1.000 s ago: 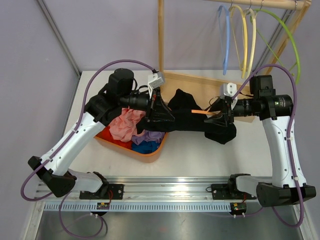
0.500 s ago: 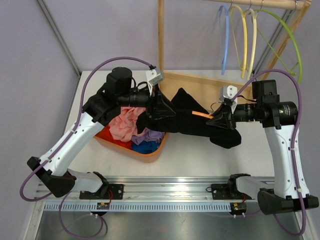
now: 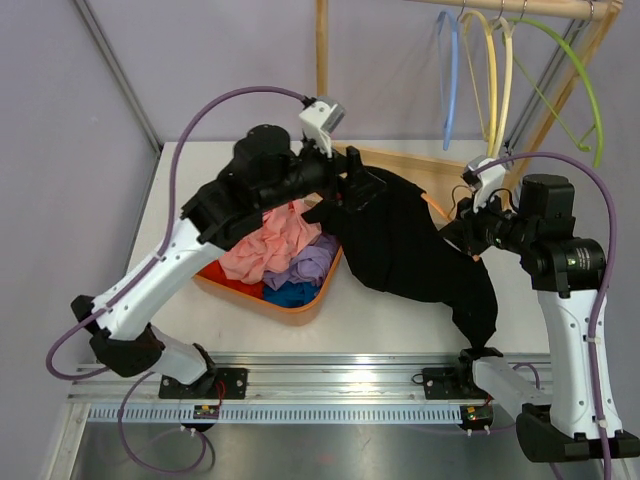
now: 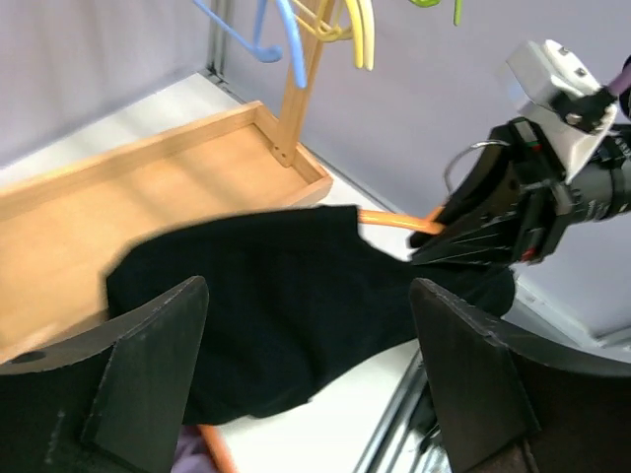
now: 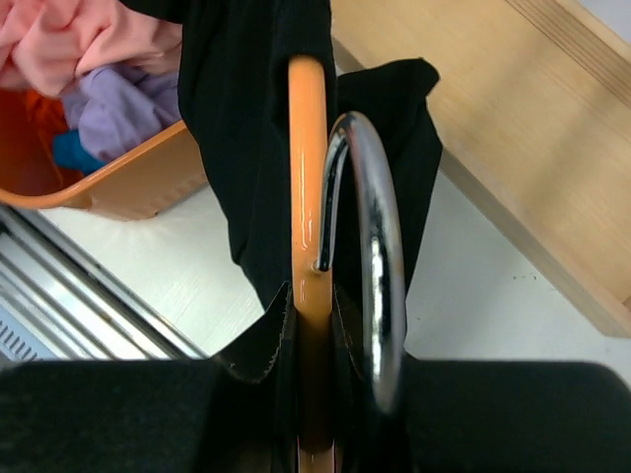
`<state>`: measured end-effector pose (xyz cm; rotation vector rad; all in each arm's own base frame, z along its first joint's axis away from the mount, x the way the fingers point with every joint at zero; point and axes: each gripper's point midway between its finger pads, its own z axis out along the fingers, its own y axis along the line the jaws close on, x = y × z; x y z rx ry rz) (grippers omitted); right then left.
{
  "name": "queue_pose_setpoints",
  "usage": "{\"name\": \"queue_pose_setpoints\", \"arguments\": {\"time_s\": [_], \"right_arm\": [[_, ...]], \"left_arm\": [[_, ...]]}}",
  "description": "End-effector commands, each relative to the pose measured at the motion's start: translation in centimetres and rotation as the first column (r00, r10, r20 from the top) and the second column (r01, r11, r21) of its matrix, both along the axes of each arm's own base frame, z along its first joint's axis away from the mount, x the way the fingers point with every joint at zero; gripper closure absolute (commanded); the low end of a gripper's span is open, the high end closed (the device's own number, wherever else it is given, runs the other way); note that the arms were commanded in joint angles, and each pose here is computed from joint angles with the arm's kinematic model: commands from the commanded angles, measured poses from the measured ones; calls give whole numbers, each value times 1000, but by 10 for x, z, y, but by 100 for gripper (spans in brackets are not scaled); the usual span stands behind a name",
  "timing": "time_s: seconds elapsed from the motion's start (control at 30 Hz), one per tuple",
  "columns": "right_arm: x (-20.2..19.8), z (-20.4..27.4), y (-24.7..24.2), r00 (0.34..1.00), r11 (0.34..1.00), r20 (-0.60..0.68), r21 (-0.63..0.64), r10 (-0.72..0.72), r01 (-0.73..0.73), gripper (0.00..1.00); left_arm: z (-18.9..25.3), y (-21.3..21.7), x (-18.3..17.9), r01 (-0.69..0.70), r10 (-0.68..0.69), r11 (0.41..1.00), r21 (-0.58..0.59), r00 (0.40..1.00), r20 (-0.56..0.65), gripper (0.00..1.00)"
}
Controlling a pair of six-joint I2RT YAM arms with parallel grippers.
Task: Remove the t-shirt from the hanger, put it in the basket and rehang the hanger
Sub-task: Remove the tshirt from the hanger
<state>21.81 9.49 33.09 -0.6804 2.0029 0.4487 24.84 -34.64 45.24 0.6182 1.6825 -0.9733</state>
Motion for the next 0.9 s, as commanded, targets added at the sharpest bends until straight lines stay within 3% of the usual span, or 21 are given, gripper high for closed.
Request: {"name": "queue_pose_setpoints", "arguments": {"time_s": [0.0,0.4,0.6,0.87], "right_arm": [[24,20,-7,987,984,30,91,-158,155,100],[23,22,5,993,982,-3,151,-116,115,100],[22,17,6,994,981,-13,154,-113,114,100],[21,20,9,995,981,-14,165,-98,99,100]], "left_arm": [[-22,-37,18,-94,92,996,-10,990,-103,17],[-56,-95,56,-204,204,979,24,960,-193,23],[-56,-103,52,-175,171,985,-2,962,-214,24],[-64,-107,48,-145,141,989,-2,962,-234,35]]}}
